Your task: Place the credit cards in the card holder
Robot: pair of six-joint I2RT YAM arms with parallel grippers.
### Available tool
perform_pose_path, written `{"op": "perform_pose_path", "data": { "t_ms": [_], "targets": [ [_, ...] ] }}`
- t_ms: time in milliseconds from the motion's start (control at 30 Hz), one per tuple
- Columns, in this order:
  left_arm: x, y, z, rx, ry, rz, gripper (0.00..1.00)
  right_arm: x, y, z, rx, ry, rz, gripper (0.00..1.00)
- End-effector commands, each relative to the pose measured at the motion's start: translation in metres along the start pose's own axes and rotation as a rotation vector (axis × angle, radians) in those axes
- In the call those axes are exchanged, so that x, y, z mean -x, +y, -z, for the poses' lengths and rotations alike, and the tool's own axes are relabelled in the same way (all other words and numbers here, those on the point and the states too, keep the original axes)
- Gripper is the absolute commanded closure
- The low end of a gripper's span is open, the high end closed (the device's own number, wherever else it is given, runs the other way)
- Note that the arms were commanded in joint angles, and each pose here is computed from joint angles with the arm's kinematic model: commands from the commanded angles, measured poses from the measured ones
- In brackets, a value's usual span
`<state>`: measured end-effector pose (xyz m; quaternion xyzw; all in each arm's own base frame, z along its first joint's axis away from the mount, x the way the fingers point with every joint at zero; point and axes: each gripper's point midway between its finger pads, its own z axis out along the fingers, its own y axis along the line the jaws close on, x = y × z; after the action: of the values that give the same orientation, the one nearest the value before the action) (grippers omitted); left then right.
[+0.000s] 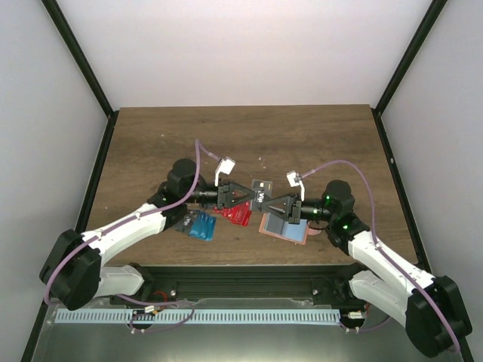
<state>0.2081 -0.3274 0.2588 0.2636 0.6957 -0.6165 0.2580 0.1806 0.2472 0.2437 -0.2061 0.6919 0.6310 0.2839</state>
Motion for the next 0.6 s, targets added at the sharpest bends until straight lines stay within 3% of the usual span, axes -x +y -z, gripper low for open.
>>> {"op": "perform_pose_path", "data": {
  "t_ms": [0, 133, 167, 267, 333, 467, 567],
  "targets": [
    [0.004, -0.008, -0.001, -0.042, -0.006, -0.036, 0.92, 0.003, 0.012, 0.000, 0.055, 0.008, 0.034, 0.99],
    [0.000, -0.006, -0.001, -0.042, -0.001, -0.029, 0.96, 0.004, 0.008, -0.001, 0.041, 0.005, 0.021, 0.99],
    [0.000, -0.005, -0.001, -0.037, -0.003, -0.026, 0.96, 0.003, 0.004, -0.001, 0.025, 0.004, 0.009, 0.95],
    [0.000, 0.004, -0.002, 0.000, -0.007, -0.009, 0.96, 0.014, -0.026, 0.001, -0.162, -0.044, -0.025, 0.51],
    [-0.003, 0.013, -0.004, 0.029, -0.001, 0.007, 0.96, 0.019, -0.061, 0.014, -0.387, -0.098, -0.080, 0.38],
    [-0.013, 0.034, -0.013, 0.093, 0.027, 0.036, 0.96, 0.005, -0.132, 0.072, -0.899, -0.199, -0.270, 0.34],
    [-0.023, 0.051, -0.026, 0.134, 0.062, 0.060, 0.96, -0.016, -0.153, 0.107, -1.117, -0.231, -0.391, 0.33]
  ]
}}
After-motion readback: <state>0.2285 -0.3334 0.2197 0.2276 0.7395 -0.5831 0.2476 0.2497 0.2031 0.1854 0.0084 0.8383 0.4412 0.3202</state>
